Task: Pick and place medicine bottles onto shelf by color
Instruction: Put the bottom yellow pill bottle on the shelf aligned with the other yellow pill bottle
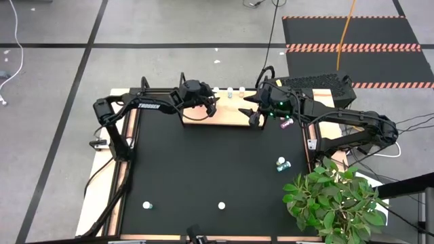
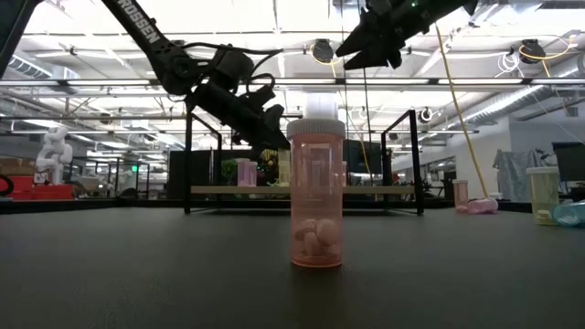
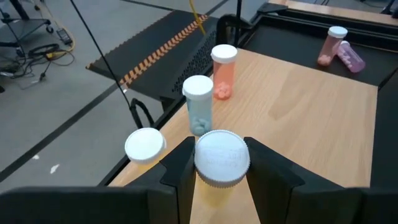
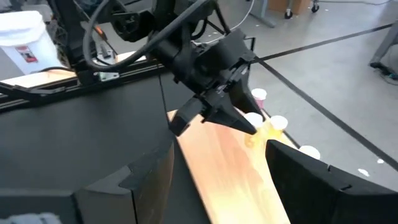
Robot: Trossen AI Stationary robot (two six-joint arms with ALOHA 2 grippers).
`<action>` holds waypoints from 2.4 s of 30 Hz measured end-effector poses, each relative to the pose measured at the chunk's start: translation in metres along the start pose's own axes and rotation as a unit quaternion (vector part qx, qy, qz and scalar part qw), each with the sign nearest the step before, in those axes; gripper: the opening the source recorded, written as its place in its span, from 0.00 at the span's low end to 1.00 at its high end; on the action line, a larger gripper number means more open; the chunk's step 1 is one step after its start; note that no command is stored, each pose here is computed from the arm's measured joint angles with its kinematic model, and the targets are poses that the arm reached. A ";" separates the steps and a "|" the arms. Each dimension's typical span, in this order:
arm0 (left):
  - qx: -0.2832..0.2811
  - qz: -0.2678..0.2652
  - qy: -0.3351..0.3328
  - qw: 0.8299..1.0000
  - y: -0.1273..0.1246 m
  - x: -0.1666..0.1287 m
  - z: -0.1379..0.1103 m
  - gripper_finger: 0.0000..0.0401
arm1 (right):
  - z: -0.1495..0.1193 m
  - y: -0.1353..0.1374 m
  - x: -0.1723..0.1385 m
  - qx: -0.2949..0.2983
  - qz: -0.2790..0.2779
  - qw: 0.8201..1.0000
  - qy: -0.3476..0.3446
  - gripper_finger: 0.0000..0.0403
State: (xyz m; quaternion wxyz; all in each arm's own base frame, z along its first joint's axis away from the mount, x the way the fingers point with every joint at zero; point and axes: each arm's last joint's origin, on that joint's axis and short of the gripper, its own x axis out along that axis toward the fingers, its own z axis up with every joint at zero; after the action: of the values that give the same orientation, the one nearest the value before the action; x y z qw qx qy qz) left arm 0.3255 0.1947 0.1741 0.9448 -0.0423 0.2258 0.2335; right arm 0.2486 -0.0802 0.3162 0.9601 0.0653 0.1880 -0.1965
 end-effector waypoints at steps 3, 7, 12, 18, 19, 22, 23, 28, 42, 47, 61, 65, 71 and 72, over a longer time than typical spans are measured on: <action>0.005 -0.001 0.001 1.000 0.000 0.000 -0.001 0.31 | 0.000 0.000 0.000 0.006 0.001 1.000 0.000 0.62; 0.023 -0.002 0.005 1.000 0.000 0.000 -0.002 0.31 | 0.000 0.000 0.000 0.010 0.002 1.000 0.000 0.62; 0.013 -0.004 0.003 1.000 0.000 -0.004 0.007 0.31 | 0.002 0.001 0.000 0.015 0.004 1.000 -0.008 0.62; 0.043 -0.010 0.034 0.998 0.002 -0.008 0.051 0.31 | 0.002 0.001 0.000 0.019 0.004 1.000 -0.010 0.62; 0.051 -0.010 0.033 0.998 0.002 -0.010 0.059 0.31 | 0.002 0.001 0.000 0.019 0.005 1.000 -0.010 0.62; 0.069 -0.009 0.024 0.997 0.003 -0.010 0.072 0.31 | 0.002 0.001 0.000 0.019 0.005 1.000 -0.010 0.62; 0.071 -0.008 0.025 0.997 0.004 -0.011 0.074 0.31 | 0.002 0.001 0.000 0.022 0.006 1.000 -0.010 0.62; 0.068 -0.027 0.012 0.997 0.010 -0.013 0.081 0.31 | 0.002 0.001 0.000 0.027 0.007 1.000 -0.010 0.62; 0.137 -0.155 0.055 0.977 0.012 0.010 0.050 0.31 | 0.002 0.001 0.000 0.015 0.007 1.000 -0.010 0.62; 0.146 -0.141 0.083 0.976 0.012 0.021 0.036 0.31 | 0.002 0.001 0.000 0.018 0.007 1.000 -0.010 0.62; 0.151 -0.094 0.109 0.978 0.026 0.020 0.032 0.31 | 0.002 0.001 0.000 0.024 0.006 1.000 -0.010 0.62; 0.137 -0.094 0.110 0.980 0.026 0.020 0.032 0.31 | 0.002 0.001 0.000 0.015 0.005 1.000 -0.010 0.62; 0.137 -0.094 0.110 0.980 0.026 0.020 0.032 0.31 | 0.002 0.001 0.000 0.015 0.005 1.000 -0.010 0.62; 0.137 -0.094 0.110 0.980 0.026 0.020 0.032 0.31 | 0.002 0.001 0.000 0.015 0.005 1.000 -0.010 0.62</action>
State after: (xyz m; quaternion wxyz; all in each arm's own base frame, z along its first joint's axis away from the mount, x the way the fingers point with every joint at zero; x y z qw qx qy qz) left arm 0.3429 0.2320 0.1945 0.9288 0.0408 0.3532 0.1043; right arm 0.2496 -0.0798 0.3180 0.9618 0.0782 0.1751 -0.1951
